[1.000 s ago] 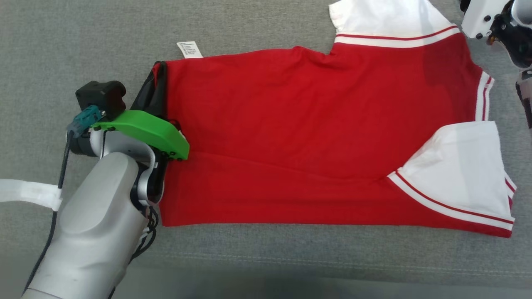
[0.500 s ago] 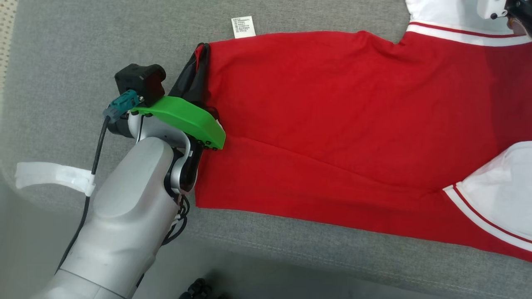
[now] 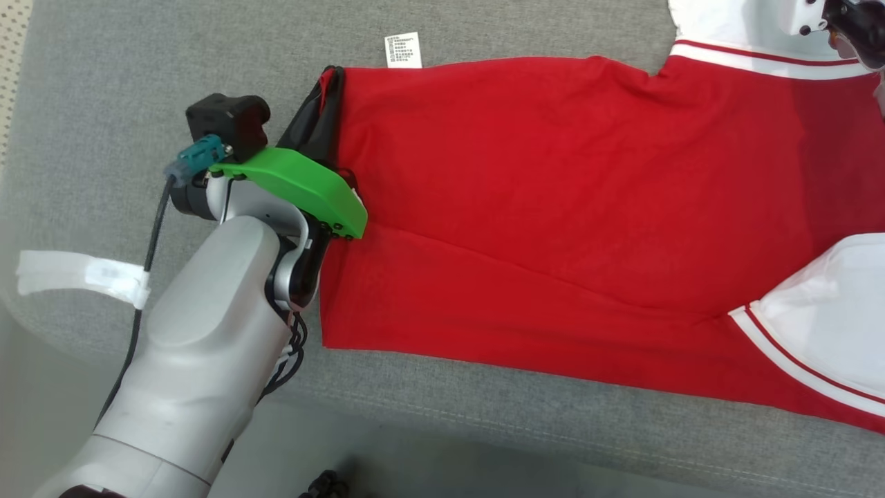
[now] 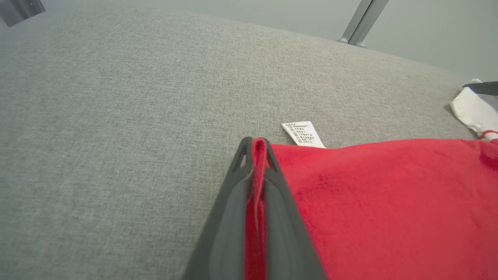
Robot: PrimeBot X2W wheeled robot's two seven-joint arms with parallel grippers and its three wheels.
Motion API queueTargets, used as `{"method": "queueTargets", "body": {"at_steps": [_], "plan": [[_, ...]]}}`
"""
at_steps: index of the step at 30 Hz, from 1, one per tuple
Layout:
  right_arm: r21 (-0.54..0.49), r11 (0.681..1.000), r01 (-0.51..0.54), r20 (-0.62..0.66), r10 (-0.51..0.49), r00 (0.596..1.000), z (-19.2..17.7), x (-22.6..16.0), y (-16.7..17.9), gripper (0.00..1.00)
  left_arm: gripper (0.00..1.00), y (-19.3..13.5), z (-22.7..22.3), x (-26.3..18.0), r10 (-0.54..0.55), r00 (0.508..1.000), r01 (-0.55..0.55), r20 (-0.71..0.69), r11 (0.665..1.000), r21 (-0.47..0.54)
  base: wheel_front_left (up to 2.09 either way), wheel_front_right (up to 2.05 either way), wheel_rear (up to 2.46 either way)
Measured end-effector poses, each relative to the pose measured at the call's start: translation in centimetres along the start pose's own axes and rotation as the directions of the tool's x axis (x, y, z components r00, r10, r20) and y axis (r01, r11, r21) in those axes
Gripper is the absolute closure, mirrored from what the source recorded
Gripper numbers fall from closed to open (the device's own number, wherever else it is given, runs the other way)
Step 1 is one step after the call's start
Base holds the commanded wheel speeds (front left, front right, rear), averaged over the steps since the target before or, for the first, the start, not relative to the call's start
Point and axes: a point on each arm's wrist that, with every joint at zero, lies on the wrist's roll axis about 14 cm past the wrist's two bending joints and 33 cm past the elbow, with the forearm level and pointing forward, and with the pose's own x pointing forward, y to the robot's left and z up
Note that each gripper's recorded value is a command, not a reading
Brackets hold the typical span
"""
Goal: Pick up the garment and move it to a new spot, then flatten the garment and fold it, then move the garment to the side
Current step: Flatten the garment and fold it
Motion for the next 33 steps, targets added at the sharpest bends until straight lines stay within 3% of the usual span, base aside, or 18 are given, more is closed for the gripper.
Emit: {"method": "queueTargets", "body": {"at_steps": [10, 20, 33], "plan": [[0.084, 0.996, -0.005, 0.175, -0.01, 0.985, 2.9, -3.3, -0.7, 1.0, 1.0, 0.1, 1.2, 0.4, -0.013, 1.0, 0.011, -0.018, 0.996, -0.09, 0.0, 0.0, 0.0], [0.102, 0.994, -0.044, 0.281, 0.013, 0.959, 2.5, -7.8, -0.6, 1.0, 1.0, -0.1, 2.5, -0.4, -0.042, 0.999, 0.044, 0.014, 0.992, -0.116, 0.0, 0.0, 0.0], [0.108, 0.986, -0.126, 0.447, 0.065, 0.892, 1.3, -15.6, 0.7, 1.0, 1.0, -1.3, 4.8, -3.8, -0.103, 0.983, 0.127, 0.151, 0.979, -0.16, 0.0, 0.0, 0.0]]}}
